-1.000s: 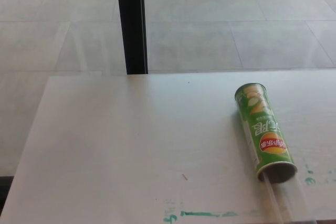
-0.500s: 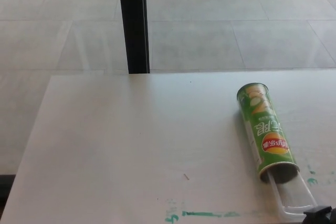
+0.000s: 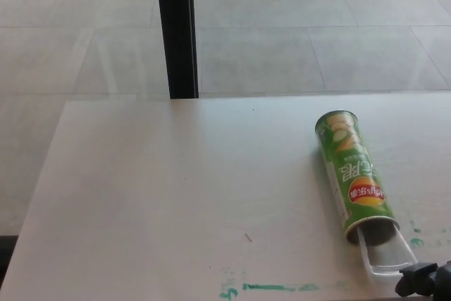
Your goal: Use the right hand as a fist to push the chips tray inside its container kept in the middle of the desk
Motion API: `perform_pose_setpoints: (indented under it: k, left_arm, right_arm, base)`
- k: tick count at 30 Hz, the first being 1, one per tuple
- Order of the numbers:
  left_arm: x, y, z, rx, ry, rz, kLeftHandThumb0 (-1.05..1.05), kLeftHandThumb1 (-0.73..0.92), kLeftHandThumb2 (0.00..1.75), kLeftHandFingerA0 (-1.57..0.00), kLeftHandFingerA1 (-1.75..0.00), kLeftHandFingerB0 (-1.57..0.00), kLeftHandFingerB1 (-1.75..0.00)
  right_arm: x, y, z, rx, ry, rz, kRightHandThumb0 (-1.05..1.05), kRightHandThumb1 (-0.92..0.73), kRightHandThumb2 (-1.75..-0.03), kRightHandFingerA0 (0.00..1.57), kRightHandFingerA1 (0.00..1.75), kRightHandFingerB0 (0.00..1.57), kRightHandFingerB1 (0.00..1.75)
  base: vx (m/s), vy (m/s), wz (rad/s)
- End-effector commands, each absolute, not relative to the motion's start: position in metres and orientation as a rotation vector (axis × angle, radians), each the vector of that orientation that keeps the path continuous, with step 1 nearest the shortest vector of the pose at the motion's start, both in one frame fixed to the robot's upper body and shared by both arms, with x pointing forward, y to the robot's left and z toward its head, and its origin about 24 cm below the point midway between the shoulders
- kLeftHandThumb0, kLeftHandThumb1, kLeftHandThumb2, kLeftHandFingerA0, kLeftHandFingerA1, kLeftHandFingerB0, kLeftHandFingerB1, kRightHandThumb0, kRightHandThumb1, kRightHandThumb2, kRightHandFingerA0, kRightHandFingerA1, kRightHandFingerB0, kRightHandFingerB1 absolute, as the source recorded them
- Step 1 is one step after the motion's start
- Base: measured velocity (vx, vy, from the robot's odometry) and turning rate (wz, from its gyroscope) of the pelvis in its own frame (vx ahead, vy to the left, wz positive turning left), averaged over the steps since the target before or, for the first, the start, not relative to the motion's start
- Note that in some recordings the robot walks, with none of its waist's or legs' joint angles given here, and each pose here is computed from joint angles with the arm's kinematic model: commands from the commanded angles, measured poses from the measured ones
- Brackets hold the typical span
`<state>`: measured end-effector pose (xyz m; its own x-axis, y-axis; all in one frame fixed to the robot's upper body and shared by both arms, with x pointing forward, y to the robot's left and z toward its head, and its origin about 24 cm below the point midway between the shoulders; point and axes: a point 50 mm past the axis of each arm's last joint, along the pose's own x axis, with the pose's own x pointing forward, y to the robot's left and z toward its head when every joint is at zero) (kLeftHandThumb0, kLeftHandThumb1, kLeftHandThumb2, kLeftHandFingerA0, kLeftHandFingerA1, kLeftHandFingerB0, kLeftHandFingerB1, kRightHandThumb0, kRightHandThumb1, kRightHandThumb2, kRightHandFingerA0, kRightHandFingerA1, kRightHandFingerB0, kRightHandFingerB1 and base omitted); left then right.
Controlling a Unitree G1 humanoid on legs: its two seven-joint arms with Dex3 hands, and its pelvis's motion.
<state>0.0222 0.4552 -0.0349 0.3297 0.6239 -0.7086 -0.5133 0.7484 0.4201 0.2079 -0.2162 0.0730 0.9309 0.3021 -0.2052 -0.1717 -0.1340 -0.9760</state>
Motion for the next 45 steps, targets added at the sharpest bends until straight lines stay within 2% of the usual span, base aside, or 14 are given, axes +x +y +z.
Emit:
perform_pose_setpoints:
  k: [1,6,7,22,23,27,28,29,35,41,42,43,44,45]
  left_arm:
    - [0.022,0.461,-0.028,0.133,0.962,0.770,-0.65,0.80,0.63,-0.51,-0.53,-0.41,-0.42]
    - [0.023,0.462,-0.026,0.141,0.956,0.766,-0.66,0.63,1.00,-0.48,-0.64,-0.35,-0.55]
    - [0.023,0.461,-0.027,0.128,0.948,0.772,-0.67,0.79,0.63,-0.52,-0.55,-0.42,-0.44]
    - [0.023,0.462,-0.026,0.174,0.974,0.750,-0.67,0.81,0.64,-0.49,-0.53,-0.40,-0.44]
    - [0.023,0.462,-0.026,0.174,0.976,0.742,-0.68,0.63,1.00,-0.41,-0.61,-0.33,-0.55]
    - [0.021,0.463,-0.026,0.162,0.975,0.751,-0.68,0.80,0.63,-0.50,-0.53,-0.40,-0.43]
    - [0.021,0.463,-0.025,0.164,0.976,0.747,-0.68,0.63,0.99,-0.43,-0.61,-0.35,-0.55]
    - [0.021,0.462,-0.026,0.162,0.974,0.740,-0.67,0.81,0.64,-0.46,-0.53,-0.40,-0.44]
    - [0.020,0.463,-0.026,0.172,0.983,0.747,-0.68,0.63,0.99,-0.45,-0.62,-0.34,-0.55]
    - [0.020,0.464,-0.024,0.177,0.985,0.742,-0.68,0.80,0.64,-0.48,-0.55,-0.41,-0.44]
    - [0.021,0.464,-0.024,0.178,0.987,0.742,-0.67,0.63,0.99,-0.42,-0.62,-0.36,-0.56]
    - [0.020,0.464,-0.025,0.192,0.996,0.738,-0.69,0.80,0.64,-0.49,-0.51,-0.40,-0.42]
    - [0.021,0.464,-0.024,0.193,0.997,0.735,-0.68,0.63,1.00,-0.42,-0.60,-0.33,-0.55]
    - [0.021,0.464,-0.024,0.192,0.997,0.734,-0.68,0.80,0.64,-0.48,-0.50,-0.39,-0.42]
  right_arm:
    - [0.217,-0.218,0.071,-1.660,-0.080,0.378,-0.62,-0.82,-0.64,0.90,0.96,0.61,0.44]
    - [0.225,-0.216,0.064,-1.658,-0.055,0.372,-0.61,-0.82,-0.65,0.87,0.90,0.58,0.43]
    - [0.229,-0.215,0.062,-1.656,-0.059,0.368,-0.61,-0.83,-0.65,0.84,1.04,0.59,0.44]
    - [0.252,-0.214,0.061,-1.620,-0.057,0.296,-0.58,-0.79,-0.63,0.94,0.90,0.60,0.45]
    - [0.252,-0.214,0.061,-1.616,-0.056,0.292,-0.59,-0.80,-0.64,0.93,0.88,0.60,0.44]
    - [0.254,-0.213,0.059,-1.619,-0.060,0.278,-0.60,-0.79,-0.64,0.94,0.90,0.61,0.44]
    - [0.254,-0.213,0.058,-1.625,-0.058,0.281,-0.61,-0.80,-0.64,0.92,0.94,0.60,0.44]
    - [0.255,-0.213,0.057,-1.628,-0.051,0.282,-0.61,-0.80,-0.64,0.92,0.93,0.60,0.44]
    - [0.261,-0.208,0.056,-1.609,-0.041,0.280,-0.61,-0.81,-0.64,0.89,1.01,0.57,0.43]
    - [0.270,-0.203,0.053,-1.605,-0.055,0.274,-0.61,-0.81,-0.64,0.90,1.06,0.58,0.43]
    - [0.272,-0.202,0.053,-1.606,-0.059,0.264,-0.61,-0.80,-0.64,0.90,1.08,0.59,0.43]
    - [0.275,-0.200,0.053,-1.607,-0.067,0.262,-0.60,-0.79,-0.64,0.90,1.12,0.59,0.44]
    - [0.276,-0.199,0.053,-1.601,-0.068,0.263,-0.59,-0.79,-0.64,0.89,1.15,0.58,0.45]
    - [0.277,-0.199,0.053,-1.596,-0.066,0.263,-0.60,-0.80,-0.64,0.89,1.15,0.57,0.44]
  base:
    - [0.00,0.000,0.00]
    - [0.00,0.000,0.00]
    - [0.00,0.000,0.00]
    - [0.00,0.000,0.00]
    - [0.00,0.000,0.00]
    - [0.00,0.000,0.00]
    - [0.00,0.000,0.00]
    - [0.00,0.000,0.00]
    - [0.00,0.000,0.00]
    - [0.00,0.000,0.00]
    - [0.00,0.000,0.00]
    - [0.00,0.000,0.00]
    - [0.00,0.000,0.00]
    - [0.00,0.000,0.00]
